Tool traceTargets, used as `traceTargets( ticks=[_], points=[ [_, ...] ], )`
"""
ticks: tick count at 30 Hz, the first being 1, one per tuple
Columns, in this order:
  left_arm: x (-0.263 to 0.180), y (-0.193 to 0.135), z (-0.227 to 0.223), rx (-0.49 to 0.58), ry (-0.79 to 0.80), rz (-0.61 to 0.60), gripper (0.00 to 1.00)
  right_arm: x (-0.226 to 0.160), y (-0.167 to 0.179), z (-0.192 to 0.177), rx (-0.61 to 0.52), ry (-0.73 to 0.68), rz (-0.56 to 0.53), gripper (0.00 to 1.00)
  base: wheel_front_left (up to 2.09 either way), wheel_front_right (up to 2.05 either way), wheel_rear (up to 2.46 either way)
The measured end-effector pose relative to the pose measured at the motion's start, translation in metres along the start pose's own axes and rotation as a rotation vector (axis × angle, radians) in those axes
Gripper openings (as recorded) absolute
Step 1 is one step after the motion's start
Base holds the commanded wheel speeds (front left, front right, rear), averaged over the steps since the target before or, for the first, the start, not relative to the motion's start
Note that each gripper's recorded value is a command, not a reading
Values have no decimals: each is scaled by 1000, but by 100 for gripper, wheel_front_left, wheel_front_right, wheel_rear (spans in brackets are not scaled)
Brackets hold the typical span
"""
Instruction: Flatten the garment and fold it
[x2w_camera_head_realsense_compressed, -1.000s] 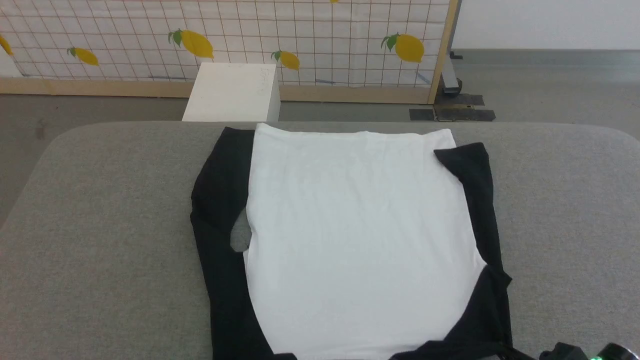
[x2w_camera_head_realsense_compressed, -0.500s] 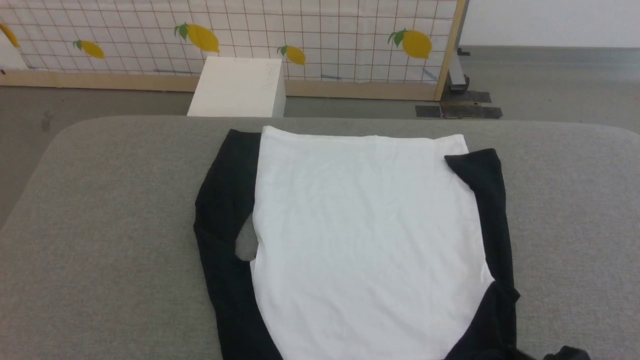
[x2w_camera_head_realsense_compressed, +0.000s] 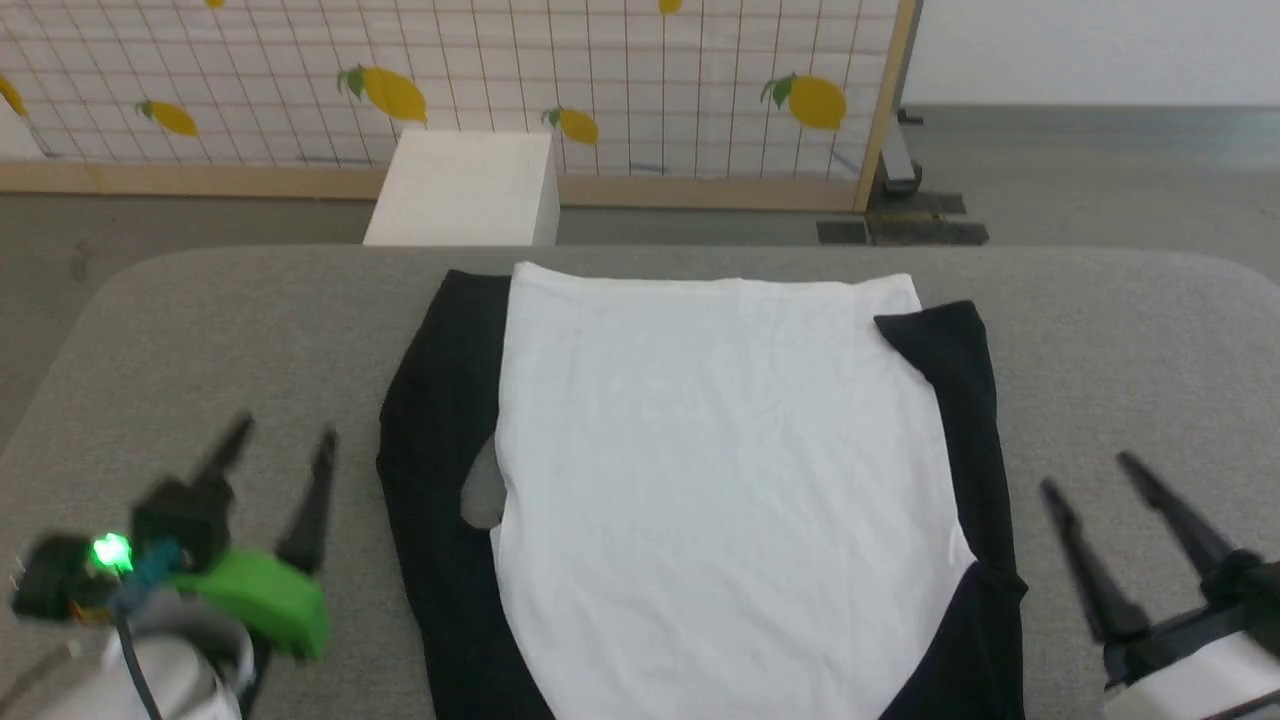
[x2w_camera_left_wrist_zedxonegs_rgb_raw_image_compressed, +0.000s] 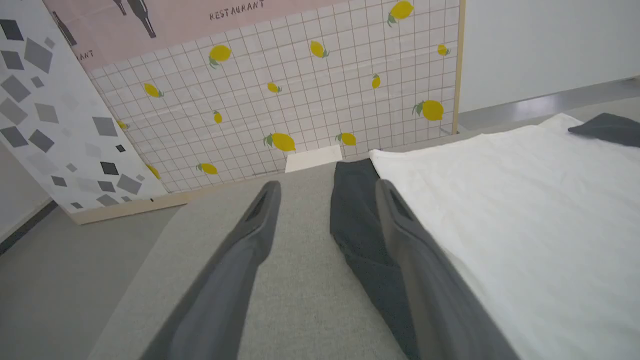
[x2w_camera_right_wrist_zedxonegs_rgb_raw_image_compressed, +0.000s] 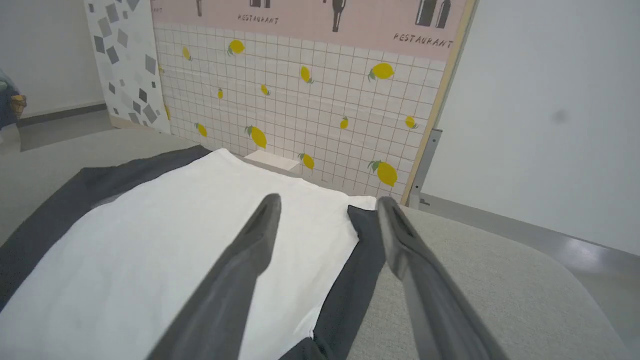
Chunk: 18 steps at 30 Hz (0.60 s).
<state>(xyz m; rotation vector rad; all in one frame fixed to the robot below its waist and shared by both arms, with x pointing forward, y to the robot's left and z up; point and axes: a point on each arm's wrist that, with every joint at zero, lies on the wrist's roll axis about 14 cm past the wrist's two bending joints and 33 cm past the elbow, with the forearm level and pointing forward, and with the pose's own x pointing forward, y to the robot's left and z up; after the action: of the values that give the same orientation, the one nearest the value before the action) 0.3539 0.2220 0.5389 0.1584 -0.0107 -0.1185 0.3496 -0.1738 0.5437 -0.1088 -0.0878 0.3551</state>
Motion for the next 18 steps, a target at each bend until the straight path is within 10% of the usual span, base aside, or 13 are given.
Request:
traceTargets(
  ticks=[9,18],
  points=[
    [118,37,84,51,-180,50,100,28,-30,48,95,-278,-219,100,0,0,0],
    [229,35,46,146,89,-33,100,52,-44,37,136,-297,-303,100,0,0,0]
  ],
)
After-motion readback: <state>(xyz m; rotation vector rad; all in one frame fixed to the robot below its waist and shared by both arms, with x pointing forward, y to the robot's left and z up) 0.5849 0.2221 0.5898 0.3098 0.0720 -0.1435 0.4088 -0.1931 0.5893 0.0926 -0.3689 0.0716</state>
